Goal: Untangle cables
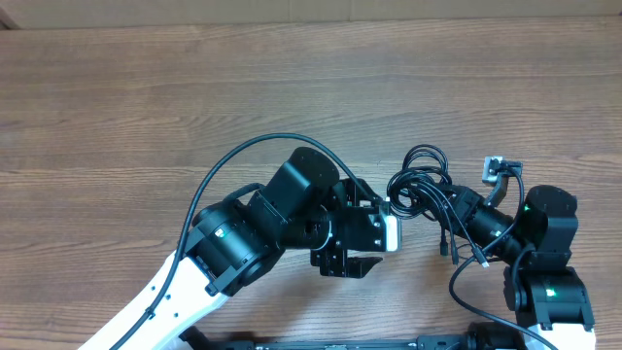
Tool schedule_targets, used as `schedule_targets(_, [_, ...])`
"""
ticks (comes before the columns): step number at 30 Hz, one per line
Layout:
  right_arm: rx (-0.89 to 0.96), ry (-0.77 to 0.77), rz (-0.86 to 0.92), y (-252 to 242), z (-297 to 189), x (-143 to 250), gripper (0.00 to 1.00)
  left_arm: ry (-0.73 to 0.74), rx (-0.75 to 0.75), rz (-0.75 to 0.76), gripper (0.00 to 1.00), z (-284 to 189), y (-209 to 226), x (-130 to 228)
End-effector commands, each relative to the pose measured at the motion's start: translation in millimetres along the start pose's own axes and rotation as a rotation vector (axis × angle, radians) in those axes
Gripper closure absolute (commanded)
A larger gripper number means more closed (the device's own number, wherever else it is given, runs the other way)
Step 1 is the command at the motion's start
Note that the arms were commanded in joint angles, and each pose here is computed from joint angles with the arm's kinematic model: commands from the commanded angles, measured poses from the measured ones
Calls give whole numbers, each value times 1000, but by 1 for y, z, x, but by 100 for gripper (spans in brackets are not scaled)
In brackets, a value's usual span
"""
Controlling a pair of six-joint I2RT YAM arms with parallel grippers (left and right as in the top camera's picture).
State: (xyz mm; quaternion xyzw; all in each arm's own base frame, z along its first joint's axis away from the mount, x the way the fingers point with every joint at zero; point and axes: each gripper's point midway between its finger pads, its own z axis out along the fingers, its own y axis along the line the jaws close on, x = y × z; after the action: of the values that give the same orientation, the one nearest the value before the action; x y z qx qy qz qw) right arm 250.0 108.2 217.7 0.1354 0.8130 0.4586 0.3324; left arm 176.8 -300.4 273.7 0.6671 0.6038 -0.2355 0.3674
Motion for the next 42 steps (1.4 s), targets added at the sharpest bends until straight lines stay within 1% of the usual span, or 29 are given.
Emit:
schedule_targets(1, [-23, -8, -64, 7, -3, -3, 96, -31, -84, -226, 0, -9, 14, -11])
schedule_targets(4, [-26, -7, -97, 8, -3, -3, 96, -30, -239, -434, 0, -14, 42, -7])
schedule_targets(5, [-28, -6, -101, 8, -3, -3, 96, -47, -259, -470, 0, -15, 46, -9])
schedule_targets(7, [-50, -6, -115, 13, -3, -4, 96, -107, -236, -503, 0, -16, 46, -22])
schedule_targets(9, [-118, 1, -154, 28, -4, -4, 96, -155, -180, -511, 0, -15, 41, -34])
schedule_targets(11, [-179, 4, -176, 41, -6, -6, 96, -185, -154, -561, 0, -16, 39, -40])
schedule_targets(13, [-213, -14, -154, 51, -8, -11, 96, -210, -151, -660, 0, -17, 41, -44])
schedule_targets(17, [-279, -75, -172, 71, -13, -26, 96, -333, -150, -889, 0, -26, 58, -61])
schedule_targets(18, [-304, -104, -193, 79, -16, -32, 96, -362, -144, -922, 4, -29, 62, -66])
schedule_targets(20, [-338, -157, -212, 91, -22, -43, 96, -406, -128, -970, 17, -32, 65, -74])
schedule_targets(22, [-361, -220, -237, 100, -27, -54, 96, -435, -114, -1032, 18, -34, 67, -78])
schedule_targets(24, [-374, -270, -260, 107, -31, -62, 96, -471, -68, -1072, 20, -37, 65, -88])
schedule_targets(25, [-381, -283, -259, 109, -33, -65, 96, -492, -34, -1067, 20, -39, 63, -95])
schedule_targets(27, [-392, -310, -167, 111, -36, -73, 96, -538, 47, -1023, 20, -45, 56, -112])
schedule_targets(28, [-409, -325, -166, 115, -39, -75, 96, -558, 91, -995, 20, -48, 51, -120])
schedule_targets(29, [-415, -334, -174, 117, -40, -76, 96, -560, 98, -992, 21, -49, 50, -121])
schedule_targets(30, [-423, -348, -180, 120, -42, -79, 96, -558, 112, -1007, 25, -49, 48, -122])
schedule_targets(31, [-428, -355, -167, 121, -43, -80, 96, -557, 118, -1013, 26, -49, 48, -122])
schedule_targets(35, [-456, -374, -197, 129, -48, -82, 96, -554, 134, -1021, 27, -48, 45, -122])
schedule_targets(36, [-458, -376, -200, 130, -49, -82, 96, -553, 137, -1020, 28, -48, 45, -123])
schedule_targets(37, [-458, -375, -199, 130, -49, -82, 96, -551, 147, -1017, 36, -48, 43, -123])
schedule_targets(39, [-458, -375, -199, 130, -49, -82, 96, -551, 148, -1017, 62, -48, 43, -123])
schedule_targets(42, [-467, -360, -208, 131, -49, -79, 96, -552, 144, -1017, 68, -48, 44, -123])
